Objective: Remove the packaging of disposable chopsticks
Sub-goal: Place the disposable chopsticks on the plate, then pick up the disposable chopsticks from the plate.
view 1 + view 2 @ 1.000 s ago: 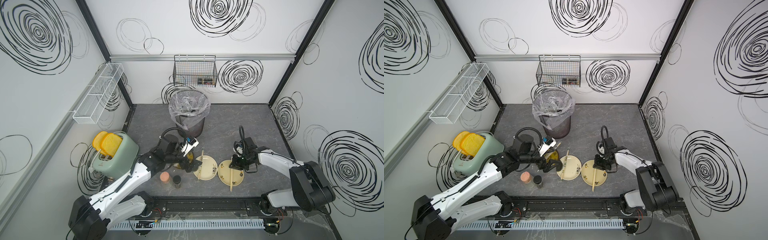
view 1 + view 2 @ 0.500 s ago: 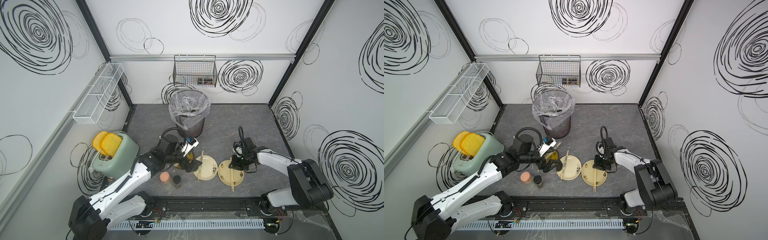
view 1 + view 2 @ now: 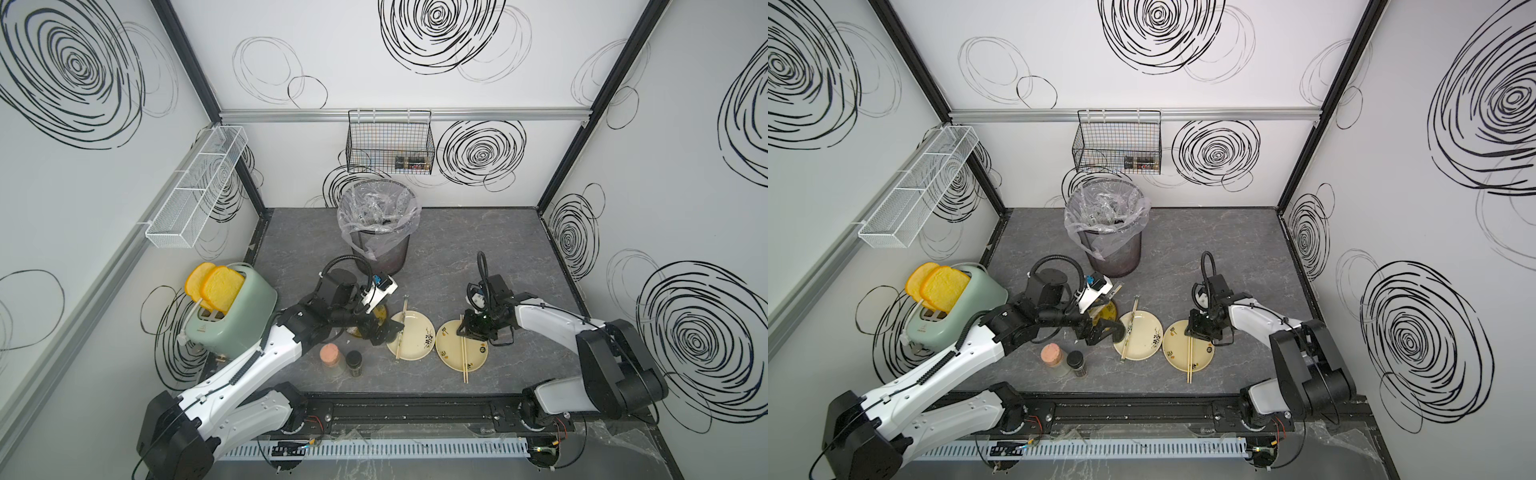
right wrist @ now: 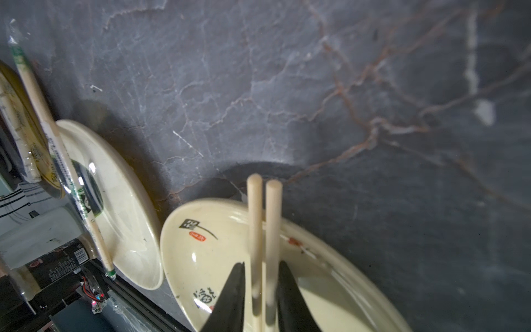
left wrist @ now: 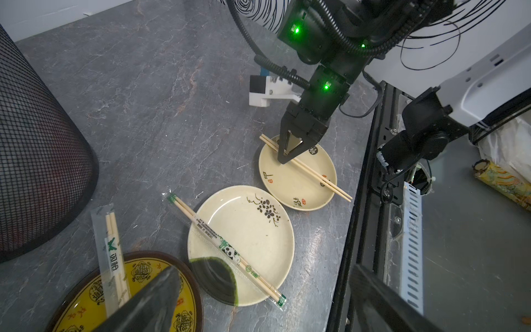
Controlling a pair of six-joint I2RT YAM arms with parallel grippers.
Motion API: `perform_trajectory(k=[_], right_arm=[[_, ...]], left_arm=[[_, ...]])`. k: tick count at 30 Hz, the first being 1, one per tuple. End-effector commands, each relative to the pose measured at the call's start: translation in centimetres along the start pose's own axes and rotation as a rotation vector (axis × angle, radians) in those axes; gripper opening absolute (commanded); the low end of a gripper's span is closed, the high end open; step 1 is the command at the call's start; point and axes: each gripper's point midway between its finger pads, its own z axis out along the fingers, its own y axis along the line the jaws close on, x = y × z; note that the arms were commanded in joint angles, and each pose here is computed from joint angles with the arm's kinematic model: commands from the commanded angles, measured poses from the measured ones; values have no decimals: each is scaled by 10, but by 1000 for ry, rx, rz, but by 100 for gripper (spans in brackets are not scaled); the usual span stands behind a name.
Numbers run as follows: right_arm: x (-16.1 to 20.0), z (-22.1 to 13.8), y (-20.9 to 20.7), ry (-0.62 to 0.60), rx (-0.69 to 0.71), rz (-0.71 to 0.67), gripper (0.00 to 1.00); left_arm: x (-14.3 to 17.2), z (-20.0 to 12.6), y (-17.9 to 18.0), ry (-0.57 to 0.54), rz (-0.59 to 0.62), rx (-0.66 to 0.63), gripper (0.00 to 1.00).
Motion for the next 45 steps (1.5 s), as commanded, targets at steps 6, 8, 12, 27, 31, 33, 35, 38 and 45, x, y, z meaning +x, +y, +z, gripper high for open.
perform_trajectory(k=[6,8,12,27,31,33,35,38,45], right_arm=[[-3,-9,-5,-21,54,0,28],[-2,-7,-6,-12,58,3,29],[-3,-9,-4,-16,59,-4,31],[-15,-41,15,-121,40,-49,35],[-21,-54,29,-162,16,-79,36],[-25,-61,41,-182,0,-102,37],[-29,-64,57,-205,-27,-131,37],[-32,-59,91,-243,-124,-214,37],[-23,-23,153,-159,-260,-266,37]], left_arm=[[-4,-1,-5,-9,24,23,96],[-4,0,-5,-9,25,23,96],[-4,0,-5,-7,24,22,96],[-3,2,-7,3,18,43,97],[-4,3,-3,7,10,32,96],[-5,1,0,1,5,23,96],[-6,1,5,-9,-7,12,96],[-7,1,12,-12,-39,2,96],[-1,-4,29,-7,-63,-81,96]])
